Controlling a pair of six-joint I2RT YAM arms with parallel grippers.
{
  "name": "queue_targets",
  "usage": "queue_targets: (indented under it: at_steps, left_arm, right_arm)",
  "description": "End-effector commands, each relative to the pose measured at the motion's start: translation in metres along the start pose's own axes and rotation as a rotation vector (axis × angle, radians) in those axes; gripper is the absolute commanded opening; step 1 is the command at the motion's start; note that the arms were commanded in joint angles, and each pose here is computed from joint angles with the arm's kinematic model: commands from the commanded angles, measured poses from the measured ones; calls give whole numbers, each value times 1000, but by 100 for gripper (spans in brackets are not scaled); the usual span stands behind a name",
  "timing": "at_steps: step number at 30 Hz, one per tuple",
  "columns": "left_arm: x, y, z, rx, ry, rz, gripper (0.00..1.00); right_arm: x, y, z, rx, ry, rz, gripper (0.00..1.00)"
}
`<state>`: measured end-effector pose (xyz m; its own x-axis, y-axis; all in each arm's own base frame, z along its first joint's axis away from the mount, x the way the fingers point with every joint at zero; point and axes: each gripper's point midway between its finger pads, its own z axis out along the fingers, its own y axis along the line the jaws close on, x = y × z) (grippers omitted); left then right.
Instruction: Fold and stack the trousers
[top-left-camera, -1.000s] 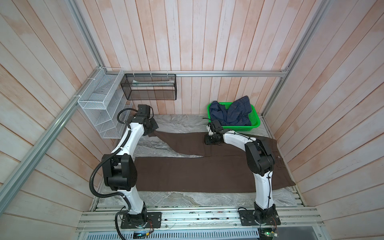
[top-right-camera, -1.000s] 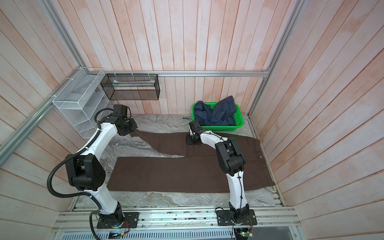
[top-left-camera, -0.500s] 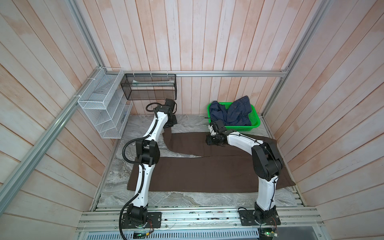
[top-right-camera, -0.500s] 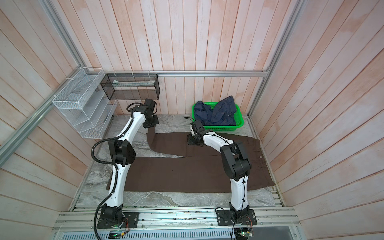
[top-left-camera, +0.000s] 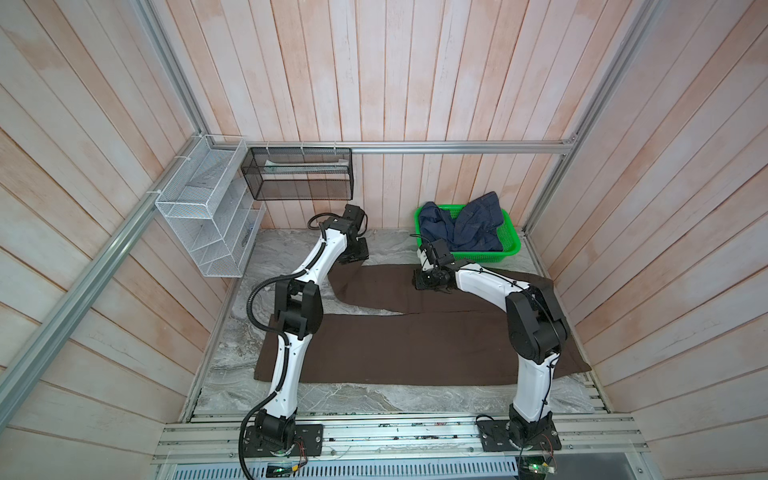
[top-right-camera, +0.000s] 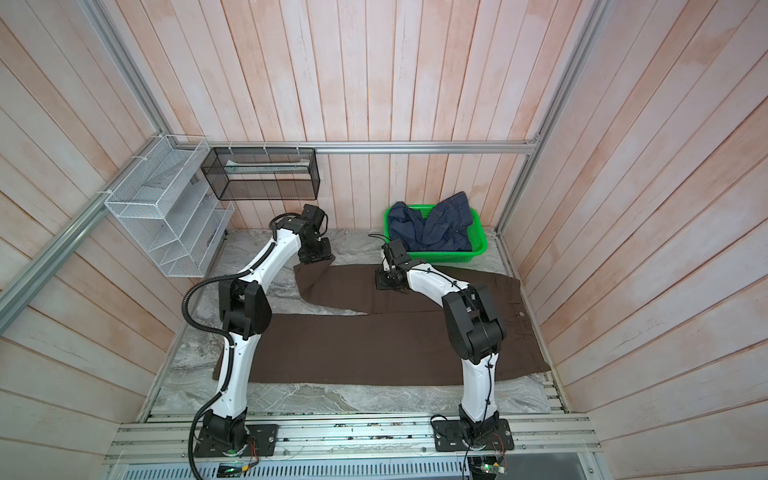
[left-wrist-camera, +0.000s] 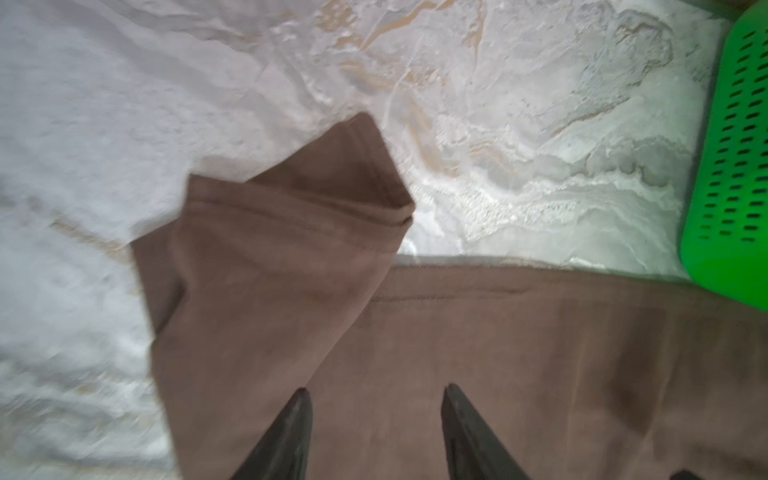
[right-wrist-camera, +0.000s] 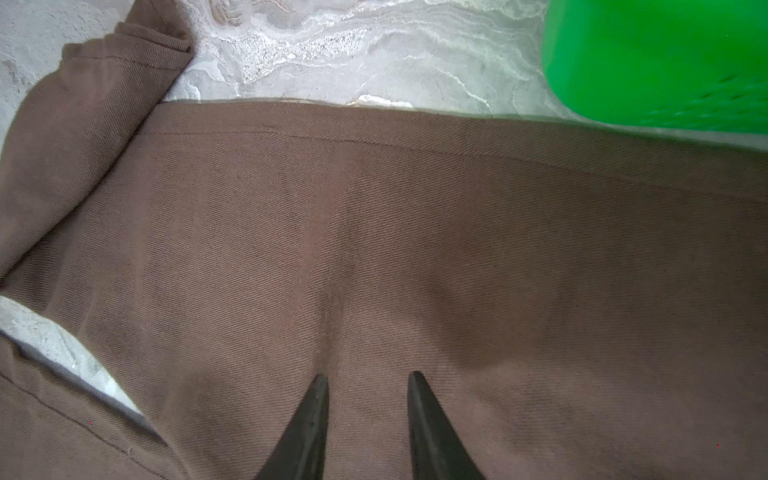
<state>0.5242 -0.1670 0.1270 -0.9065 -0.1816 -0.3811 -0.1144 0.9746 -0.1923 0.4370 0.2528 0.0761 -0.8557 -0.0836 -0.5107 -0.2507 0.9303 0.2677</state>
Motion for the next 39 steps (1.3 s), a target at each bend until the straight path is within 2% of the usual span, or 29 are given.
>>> queue_targets:
  at_steps: [1, 4, 7, 12, 18, 32, 39]
  left_arm:
    - [-47, 29, -56, 24, -212, -81, 53]
    - [-44, 65, -32, 15, -154, -125, 52]
    - [-47, 80, 0, 79, -101, -128, 48]
    - [-53, 88, 47, 142, -32, -104, 43]
    - [-56, 85, 79, 182, -15, -92, 43]
    - [-39, 89, 117, 187, 52, -87, 45]
    - [-27, 77, 122, 187, 81, -54, 37]
  right_arm:
    - [-5, 9, -7, -6, -2, -19, 33]
    - [-5, 15, -6, -17, 3, -26, 33]
    - [-5, 21, -4, -27, 8, -30, 33]
    - [-4, 27, -6, -30, 14, -41, 33]
    - [1, 27, -6, -28, 27, -43, 33]
    - [4, 30, -3, -34, 36, -45, 33]
    - [4, 31, -1, -37, 38, -42, 33]
